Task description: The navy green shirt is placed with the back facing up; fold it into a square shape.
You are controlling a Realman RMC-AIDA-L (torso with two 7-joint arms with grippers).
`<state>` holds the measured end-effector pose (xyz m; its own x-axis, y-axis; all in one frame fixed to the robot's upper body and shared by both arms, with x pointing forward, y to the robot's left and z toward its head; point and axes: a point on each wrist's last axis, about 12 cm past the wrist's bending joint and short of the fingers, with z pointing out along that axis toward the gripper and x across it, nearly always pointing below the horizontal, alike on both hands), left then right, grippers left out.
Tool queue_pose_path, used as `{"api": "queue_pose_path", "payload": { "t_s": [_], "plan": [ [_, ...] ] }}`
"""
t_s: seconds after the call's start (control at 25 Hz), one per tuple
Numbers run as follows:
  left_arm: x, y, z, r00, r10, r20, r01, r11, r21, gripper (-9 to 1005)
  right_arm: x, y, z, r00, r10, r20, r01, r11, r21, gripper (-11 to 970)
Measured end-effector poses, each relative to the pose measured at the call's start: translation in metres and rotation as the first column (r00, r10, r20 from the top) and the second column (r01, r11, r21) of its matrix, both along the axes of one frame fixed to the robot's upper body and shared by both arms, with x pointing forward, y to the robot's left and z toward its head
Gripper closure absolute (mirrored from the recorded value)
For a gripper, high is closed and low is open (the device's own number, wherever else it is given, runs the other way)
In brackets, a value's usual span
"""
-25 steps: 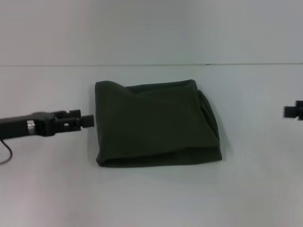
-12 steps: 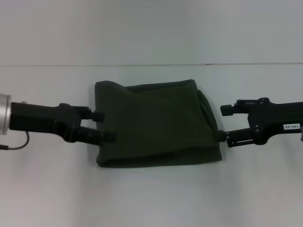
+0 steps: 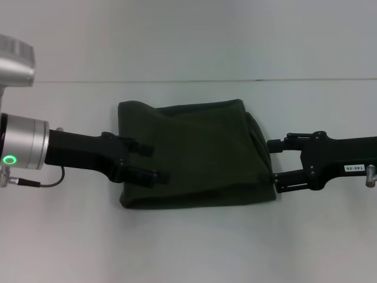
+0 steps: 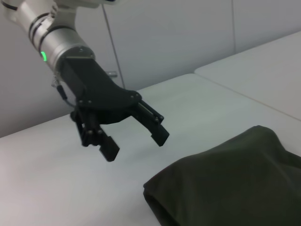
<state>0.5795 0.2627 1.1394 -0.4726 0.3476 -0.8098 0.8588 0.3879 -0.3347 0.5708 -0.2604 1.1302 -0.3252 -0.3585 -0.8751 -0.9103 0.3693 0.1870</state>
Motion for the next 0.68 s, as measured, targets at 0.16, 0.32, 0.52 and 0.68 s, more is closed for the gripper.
{"api": "queue_pose_path", "payload": {
  "t_s": [0.16,0.32,0.52,0.68],
  "plan": [
    [0.0019,-0.0038,0.0066,0.999,-0.02,0.03,0.02,1.0,0.017,60,0.0009,-0.0012,0.0004,1.0,-0.009,-0.005,0.009,1.0,-0.001,44],
    [0.0024,-0.0066,0.0062,0.999,-0.032,0.033,0.031,0.999,0.033,60,0.0024,-0.0004,0.0016,1.0,-0.018,-0.017,0.018,1.0,0.002,44],
    [0.0024,-0.0089,0.0056,0.998,-0.049,0.032,0.047,0.997,0.054,60,0.0048,-0.0017,0.0032,0.999,-0.034,-0.034,0.034,0.999,-0.001,44],
    [0.0034,-0.0084,0.0058,0.999,-0.039,0.038,0.037,0.998,0.058,60,0.0063,-0.002,0.004,0.999,-0.044,-0.03,0.044,0.999,0.002,45]
  ]
}}
